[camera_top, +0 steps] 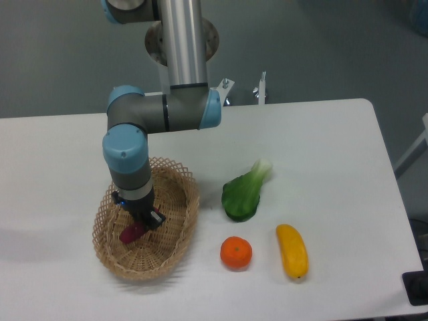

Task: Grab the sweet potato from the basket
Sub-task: 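Lower the gripper onto the purple sweet potato and close on it, then lift the held sweet potato out of the basket and carry it aside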

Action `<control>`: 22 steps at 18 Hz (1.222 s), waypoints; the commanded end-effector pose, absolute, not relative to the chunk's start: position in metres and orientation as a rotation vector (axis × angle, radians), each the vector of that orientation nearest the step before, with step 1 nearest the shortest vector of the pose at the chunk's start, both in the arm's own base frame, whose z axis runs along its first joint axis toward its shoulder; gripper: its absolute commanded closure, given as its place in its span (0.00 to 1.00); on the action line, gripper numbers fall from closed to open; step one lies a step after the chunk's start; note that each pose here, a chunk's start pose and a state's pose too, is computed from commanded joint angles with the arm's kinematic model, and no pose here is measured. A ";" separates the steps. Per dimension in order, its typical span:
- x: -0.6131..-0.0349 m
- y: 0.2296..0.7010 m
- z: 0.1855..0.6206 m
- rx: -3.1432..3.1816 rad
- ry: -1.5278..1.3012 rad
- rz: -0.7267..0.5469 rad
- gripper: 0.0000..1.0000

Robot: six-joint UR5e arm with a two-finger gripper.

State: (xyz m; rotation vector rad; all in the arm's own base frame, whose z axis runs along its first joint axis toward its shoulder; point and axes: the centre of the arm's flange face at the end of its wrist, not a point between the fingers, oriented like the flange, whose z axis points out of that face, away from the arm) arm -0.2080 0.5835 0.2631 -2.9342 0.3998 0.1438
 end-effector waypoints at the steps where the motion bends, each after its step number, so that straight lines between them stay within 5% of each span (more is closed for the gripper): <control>1: -0.217 0.581 0.276 -2.920 0.417 0.162 0.85; 11: -0.388 0.523 0.382 -2.828 0.365 0.376 0.85; 17: -0.495 0.438 0.415 -2.802 0.427 0.318 0.85; 22: -0.548 0.382 0.419 -2.815 0.474 0.391 0.85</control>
